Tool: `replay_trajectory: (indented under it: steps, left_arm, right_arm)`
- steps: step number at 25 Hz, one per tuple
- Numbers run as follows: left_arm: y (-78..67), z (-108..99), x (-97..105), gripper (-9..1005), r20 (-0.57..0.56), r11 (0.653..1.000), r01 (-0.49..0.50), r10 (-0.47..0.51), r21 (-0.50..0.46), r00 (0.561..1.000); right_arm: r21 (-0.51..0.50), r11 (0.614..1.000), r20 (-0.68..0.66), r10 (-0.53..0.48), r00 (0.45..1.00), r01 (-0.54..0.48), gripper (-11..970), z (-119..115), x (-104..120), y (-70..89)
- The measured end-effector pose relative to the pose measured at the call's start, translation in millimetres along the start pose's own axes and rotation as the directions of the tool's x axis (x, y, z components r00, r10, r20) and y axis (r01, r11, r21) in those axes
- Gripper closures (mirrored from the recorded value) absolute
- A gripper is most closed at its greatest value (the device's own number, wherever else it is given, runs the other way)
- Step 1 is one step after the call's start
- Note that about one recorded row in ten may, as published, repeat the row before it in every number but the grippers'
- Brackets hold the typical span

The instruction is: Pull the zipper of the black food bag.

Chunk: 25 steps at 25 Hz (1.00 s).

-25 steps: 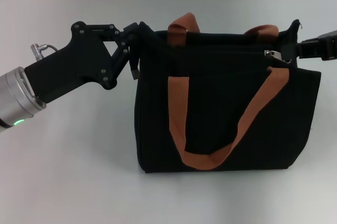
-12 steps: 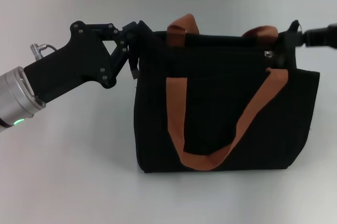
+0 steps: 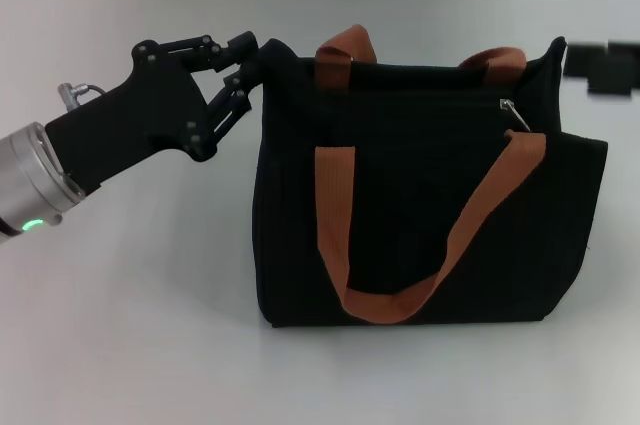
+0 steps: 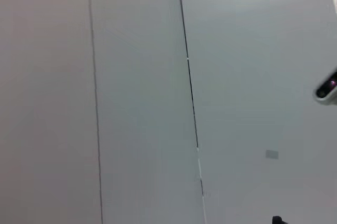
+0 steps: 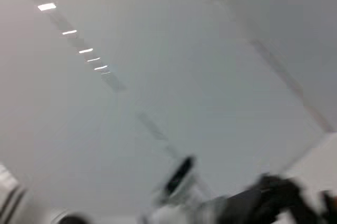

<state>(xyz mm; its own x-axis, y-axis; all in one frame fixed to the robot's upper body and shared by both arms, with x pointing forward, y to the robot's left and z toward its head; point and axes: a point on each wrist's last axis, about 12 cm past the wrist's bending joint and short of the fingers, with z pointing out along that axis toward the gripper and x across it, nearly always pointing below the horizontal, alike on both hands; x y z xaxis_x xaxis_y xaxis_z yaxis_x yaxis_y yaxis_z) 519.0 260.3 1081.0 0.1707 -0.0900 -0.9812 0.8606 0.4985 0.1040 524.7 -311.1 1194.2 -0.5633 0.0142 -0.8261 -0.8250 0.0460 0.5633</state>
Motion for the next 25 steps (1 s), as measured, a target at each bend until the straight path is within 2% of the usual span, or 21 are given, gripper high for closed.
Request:
replay_trajectory:
  steps: [1, 3, 5, 9, 10, 11, 12, 13, 14, 15, 16, 19, 20, 23, 24, 25]
  left_arm:
    - [0.0, 0, 0, 913, 0.0, 1.0, 0.0, 0.0, 0.0, 1.0]
    - [10.8, -9, -10, 912, -0.034, 0.997, 0.071, -0.07, 0.026, 0.997]
    - [17.2, -15, -18, 842, -0.061, 0.993, 0.103, -0.1, 0.052, 0.993]
    - [27.8, -27, -45, 703, -0.2, 0.956, 0.223, -0.184, 0.19, 0.962]
    - [30.5, -30, -58, 667, -0.258, 0.927, 0.277, -0.211, 0.253, 0.943]
    - [30.5, -30, -58, 632, -0.258, 0.927, 0.277, -0.211, 0.253, 0.943]
    - [31.3, -33, -68, 596, -0.291, 0.892, 0.332, -0.244, 0.307, 0.925]
    - [31.3, -33, -68, 561, -0.291, 0.892, 0.332, -0.244, 0.307, 0.925]
    - [30.7, -34, -72, 525, -0.299, 0.875, 0.356, -0.262, 0.328, 0.918]
    - [29.6, -35, -74, 395, -0.299, 0.862, 0.375, -0.278, 0.342, 0.913]
    - [28.5, -35, -75, 265, -0.294, 0.854, 0.384, -0.289, 0.35, 0.911]
    - [22.5, -33, -71, 219, -0.284, 0.841, 0.407, -0.317, 0.358, 0.905]
    - [14.0, -31, -62, 204, -0.274, 0.827, 0.431, -0.348, 0.36, 0.896]
    - [0.5, -29, -47, 189, -0.26, 0.811, 0.453, -0.377, 0.37, 0.889]
    - [0.5, -29, -47, 190, -0.26, 0.811, 0.453, -0.377, 0.37, 0.889]
    - [-7.1, -29, -39, 190, -0.256, 0.804, 0.461, -0.388, 0.375, 0.885]
  right_arm:
    - [0.0, 1.0, 0.0, 0.0, 1.0, 0.0, 623, 0, 0, 0.0]
    - [-0.048, 0.998, -0.03, -0.032, 0.999, 0.03, 543, 6, 6, 0.6]
    - [-0.093, 0.994, -0.082, -0.065, 0.995, 0.057, 460, 16, 16, 0.0]
    - [-0.121, 0.99, -0.136, -0.093, 0.986, 0.077, 286, 26, 25, -1.9]
    - [-0.128, 0.988, -0.168, -0.112, 0.979, 0.092, 284, 30, 31, -3.3]
    - [-0.128, 0.988, -0.168, -0.112, 0.979, 0.092, 281, 30, 31, -3.3]
    - [-0.133, 0.986, -0.182, -0.127, 0.975, 0.104, 279, 32, 34, -4.0]
    - [-0.139, 0.983, -0.192, -0.145, 0.971, 0.12, 277, 34, 37, -4.6]
    - [-0.147, 0.979, -0.198, -0.167, 0.966, 0.139, 274, 37, 41, -5.1]
    - [-0.163, 0.97, -0.193, -0.212, 0.958, 0.181, 272, 41, 48, -5.6]
    - [-0.163, 0.97, -0.193, -0.212, 0.958, 0.181, 269, 41, 48, -5.6]
    - [-0.161, 0.953, -0.155, -0.281, 0.947, 0.256, 243, 45, 63, -6.5]
    - [-0.151, 0.948, -0.141, -0.301, 0.943, 0.28, 231, 46, 69, -6.9]
    - [-0.098, 0.933, -0.11, -0.357, 0.928, 0.347, 194, 45, 88, -9.8]
    - [-0.083, 0.927, -0.1, -0.372, 0.923, 0.365, 182, 43, 94, -10.5]
    - [-0.06, 0.918, -0.083, -0.396, 0.915, 0.392, 170, 41, 106, -11.5]
